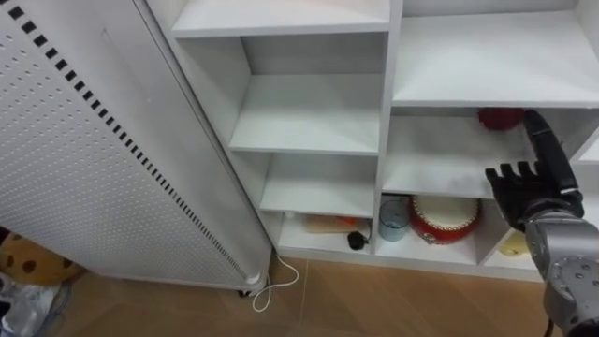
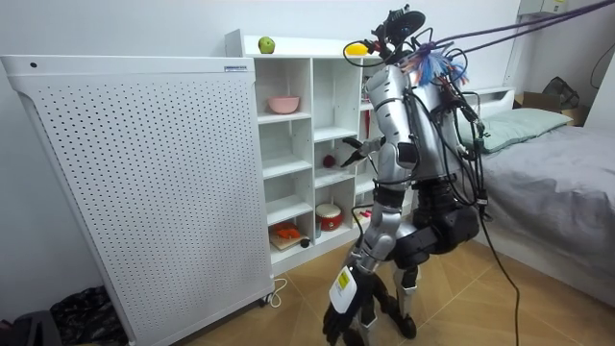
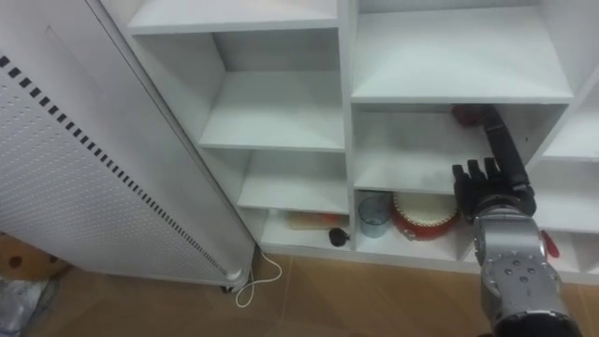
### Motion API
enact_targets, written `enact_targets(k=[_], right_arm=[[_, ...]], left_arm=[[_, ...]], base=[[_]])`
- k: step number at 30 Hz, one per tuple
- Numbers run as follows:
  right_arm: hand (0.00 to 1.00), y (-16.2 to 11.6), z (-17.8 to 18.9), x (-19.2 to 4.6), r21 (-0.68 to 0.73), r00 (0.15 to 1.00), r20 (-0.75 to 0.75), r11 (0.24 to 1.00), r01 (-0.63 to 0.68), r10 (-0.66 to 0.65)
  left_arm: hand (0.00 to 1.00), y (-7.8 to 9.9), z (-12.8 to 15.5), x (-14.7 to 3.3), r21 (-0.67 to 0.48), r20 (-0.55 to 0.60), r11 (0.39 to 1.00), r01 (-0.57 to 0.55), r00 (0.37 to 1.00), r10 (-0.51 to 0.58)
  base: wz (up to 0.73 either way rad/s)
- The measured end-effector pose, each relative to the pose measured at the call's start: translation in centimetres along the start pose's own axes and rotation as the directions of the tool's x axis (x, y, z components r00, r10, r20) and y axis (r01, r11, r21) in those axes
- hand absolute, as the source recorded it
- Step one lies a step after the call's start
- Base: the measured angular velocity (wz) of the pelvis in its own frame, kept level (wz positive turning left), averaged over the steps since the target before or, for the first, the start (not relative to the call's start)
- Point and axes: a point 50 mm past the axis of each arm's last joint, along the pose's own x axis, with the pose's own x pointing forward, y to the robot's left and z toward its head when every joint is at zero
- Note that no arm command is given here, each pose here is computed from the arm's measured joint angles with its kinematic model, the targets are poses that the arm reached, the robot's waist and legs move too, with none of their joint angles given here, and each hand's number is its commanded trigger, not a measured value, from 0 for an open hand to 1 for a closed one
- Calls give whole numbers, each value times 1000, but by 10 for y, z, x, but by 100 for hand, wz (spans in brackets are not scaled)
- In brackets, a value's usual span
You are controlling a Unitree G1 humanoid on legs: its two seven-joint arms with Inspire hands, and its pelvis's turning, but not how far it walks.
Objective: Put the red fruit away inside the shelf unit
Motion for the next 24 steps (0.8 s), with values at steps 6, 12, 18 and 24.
enact_targets(k=[6,12,18,24], right_arm=[[0,-2,0,1,23,1000,-8,1000,4,-4],[0,-7,-1,1,17,1000,-16,1000,19,-19],[0,-35,0,4,-6,998,-9,998,67,-67],[0,-110,5,-5,-84,976,-29,974,212,-216]], left_arm=[[0,0,-2,0,4,-9,1000,2,1000,-2],[0,-2,0,0,0,-6,1000,7,1000,-7],[0,-2,-1,0,2,-17,1000,30,999,-30],[0,-3,-4,5,17,-65,996,85,994,-84]], base=[[-10],[-4],[-1],[6]])
